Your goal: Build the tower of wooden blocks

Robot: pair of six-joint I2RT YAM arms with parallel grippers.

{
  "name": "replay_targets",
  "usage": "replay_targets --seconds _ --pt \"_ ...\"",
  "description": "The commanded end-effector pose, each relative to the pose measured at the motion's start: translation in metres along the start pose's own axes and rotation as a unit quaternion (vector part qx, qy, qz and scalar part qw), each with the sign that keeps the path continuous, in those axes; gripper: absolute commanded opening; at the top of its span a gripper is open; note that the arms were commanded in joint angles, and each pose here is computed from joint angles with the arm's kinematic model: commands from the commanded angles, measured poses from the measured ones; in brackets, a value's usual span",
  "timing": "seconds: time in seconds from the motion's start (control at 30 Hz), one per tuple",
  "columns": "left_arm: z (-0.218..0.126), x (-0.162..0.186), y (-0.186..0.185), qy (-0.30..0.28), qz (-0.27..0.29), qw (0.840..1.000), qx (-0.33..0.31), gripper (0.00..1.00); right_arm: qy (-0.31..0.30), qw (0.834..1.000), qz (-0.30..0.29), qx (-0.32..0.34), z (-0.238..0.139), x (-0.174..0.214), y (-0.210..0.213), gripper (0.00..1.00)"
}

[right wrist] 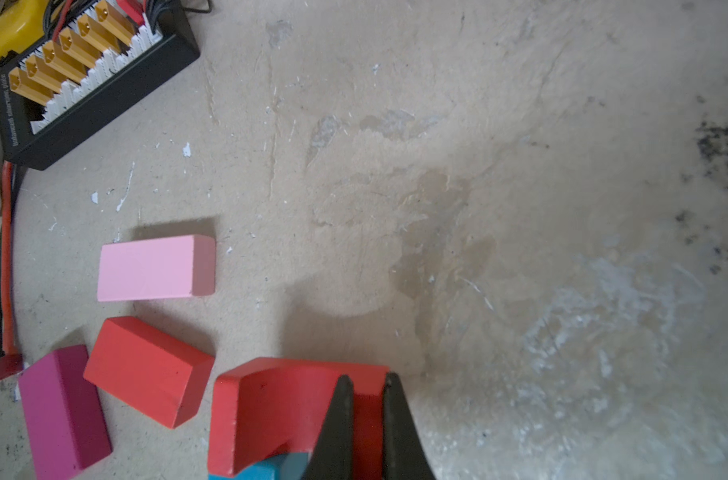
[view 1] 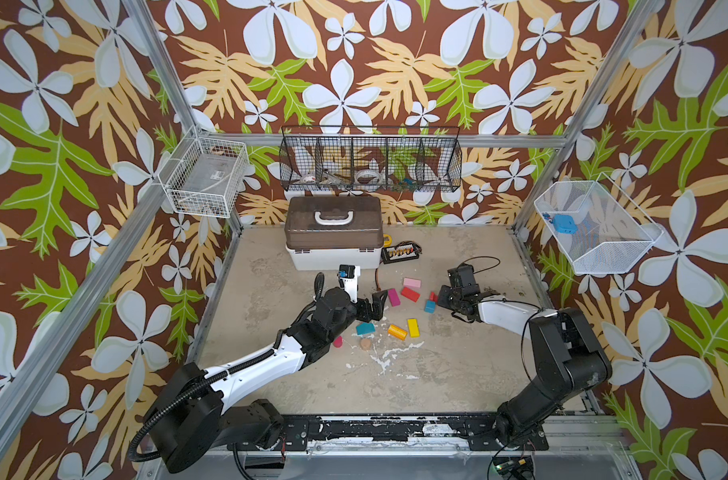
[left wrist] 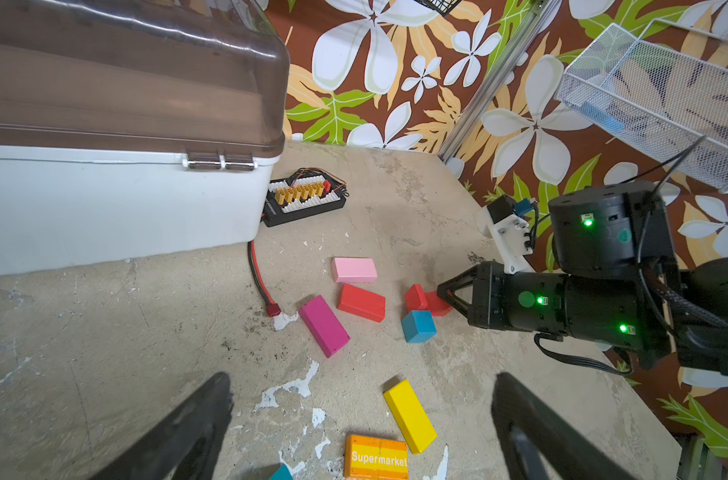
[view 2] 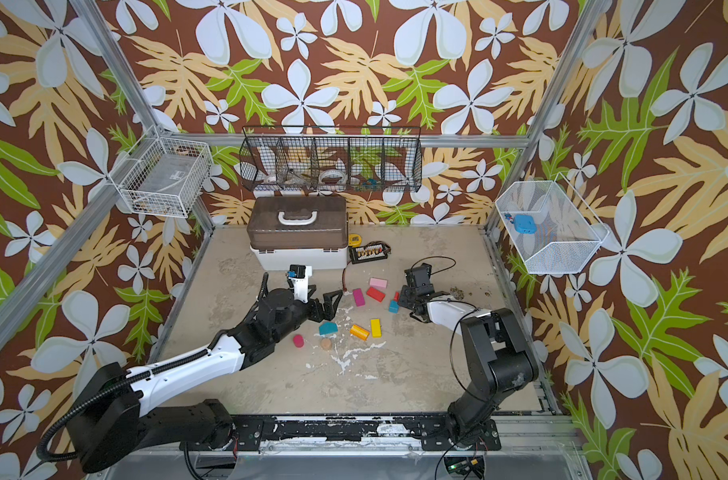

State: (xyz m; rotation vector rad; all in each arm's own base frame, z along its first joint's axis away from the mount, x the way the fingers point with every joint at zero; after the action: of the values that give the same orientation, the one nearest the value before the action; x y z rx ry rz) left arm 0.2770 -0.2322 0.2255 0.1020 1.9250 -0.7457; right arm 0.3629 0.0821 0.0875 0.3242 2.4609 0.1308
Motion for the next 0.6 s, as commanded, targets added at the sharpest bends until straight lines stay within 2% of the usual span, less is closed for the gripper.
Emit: replay_targets --seconds 0.0,0.57 --pt "0.0007 -0.0021 -0.0013 -0.001 0.000 1.000 0.000 0.98 -0.009 1.000 0.005 0.002 -0.0034 -0.0011 -0.0015 0.09" --pt "0.0014 -0.0012 -0.0008 0.001 0.001 1.000 -0.001 0.98 -0.003 1.000 0.004 -0.006 0.0012 0.0086 0.0035 0.11"
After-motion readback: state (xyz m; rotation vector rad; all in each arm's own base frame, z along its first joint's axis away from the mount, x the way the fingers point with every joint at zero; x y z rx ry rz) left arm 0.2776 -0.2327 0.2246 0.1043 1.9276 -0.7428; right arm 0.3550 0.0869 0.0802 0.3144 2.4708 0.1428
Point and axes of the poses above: each gripper's point midway between its finger pads, its own z axis out along the fingers, its own y axis along the line the jaws close on, x = y × z, the point moved 5 cm from there along -z, back along the fingers, and after that the axes turned 4 degrees about -z, right-handed, at the moved point
